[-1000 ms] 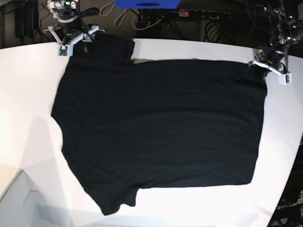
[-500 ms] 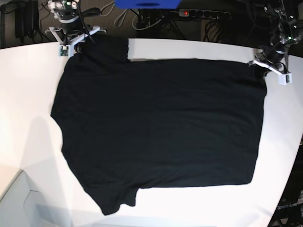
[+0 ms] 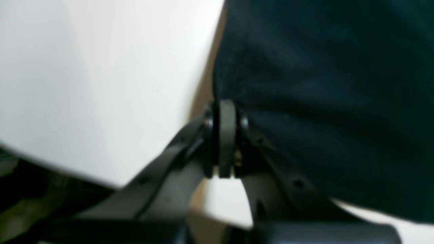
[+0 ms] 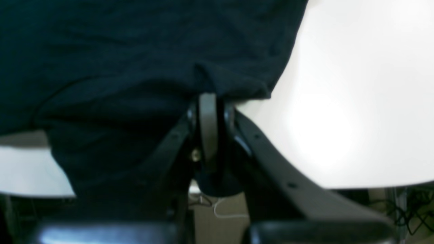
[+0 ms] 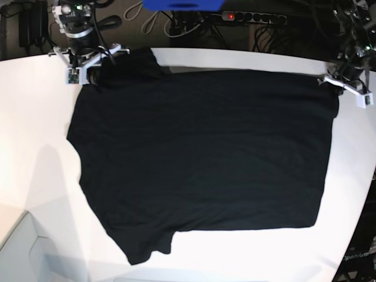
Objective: Layout the t-shirt on the table in an organized manner, then fold the t-shirt properly
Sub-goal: 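Grasp the collar-side corners of the shirt with both grippers, then lift the gripped edge with both grippers and fold it toward the hem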
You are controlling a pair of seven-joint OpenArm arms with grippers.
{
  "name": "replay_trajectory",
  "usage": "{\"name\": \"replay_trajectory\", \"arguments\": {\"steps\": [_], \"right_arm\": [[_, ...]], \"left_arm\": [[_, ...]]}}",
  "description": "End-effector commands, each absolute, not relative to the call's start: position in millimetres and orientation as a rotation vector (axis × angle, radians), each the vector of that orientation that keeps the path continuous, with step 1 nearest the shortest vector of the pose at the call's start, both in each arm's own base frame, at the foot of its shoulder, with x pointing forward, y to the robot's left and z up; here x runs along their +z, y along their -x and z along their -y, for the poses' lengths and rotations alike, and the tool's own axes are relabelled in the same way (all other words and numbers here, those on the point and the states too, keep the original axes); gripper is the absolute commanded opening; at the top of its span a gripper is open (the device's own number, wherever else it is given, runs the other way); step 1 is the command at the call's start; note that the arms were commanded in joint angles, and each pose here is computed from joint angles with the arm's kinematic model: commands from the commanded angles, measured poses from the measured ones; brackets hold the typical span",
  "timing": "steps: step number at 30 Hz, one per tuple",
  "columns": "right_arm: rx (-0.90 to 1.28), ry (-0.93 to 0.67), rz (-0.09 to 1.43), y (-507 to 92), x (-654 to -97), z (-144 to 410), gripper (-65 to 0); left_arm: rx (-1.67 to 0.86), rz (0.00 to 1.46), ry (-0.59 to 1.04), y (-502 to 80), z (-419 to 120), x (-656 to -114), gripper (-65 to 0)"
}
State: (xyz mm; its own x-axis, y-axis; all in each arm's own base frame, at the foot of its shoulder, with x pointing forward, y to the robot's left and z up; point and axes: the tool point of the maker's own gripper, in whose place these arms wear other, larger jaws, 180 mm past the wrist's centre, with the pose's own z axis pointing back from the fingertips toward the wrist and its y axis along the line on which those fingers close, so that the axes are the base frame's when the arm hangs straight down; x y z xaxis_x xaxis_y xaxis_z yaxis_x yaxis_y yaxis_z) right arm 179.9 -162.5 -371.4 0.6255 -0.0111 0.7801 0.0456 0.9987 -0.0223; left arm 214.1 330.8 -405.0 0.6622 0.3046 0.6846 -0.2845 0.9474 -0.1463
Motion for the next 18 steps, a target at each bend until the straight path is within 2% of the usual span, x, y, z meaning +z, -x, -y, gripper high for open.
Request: {"name": "replay_trajectory", "arguments": {"steps": [1, 10, 18], "right_arm": [[-0.028, 0.039, 0.945, -187.7, -360.2, 162.1, -65.0], [-0.032, 0.036, 1.069, -233.5, -333.6, 162.1, -65.0], [-0.047, 0.009, 1.117, -272.8, -333.6, 159.0, -65.0]], "left_arm": [[0.318, 0.836, 0.013, -226.2, -337.4, -389.4, -64.8], [0.32, 0.96, 0.025, -275.3, -339.9, -357.4, -64.8], [0.369, 0.969, 0.053, -298.6, -345.6, -361.9, -64.8]]}}
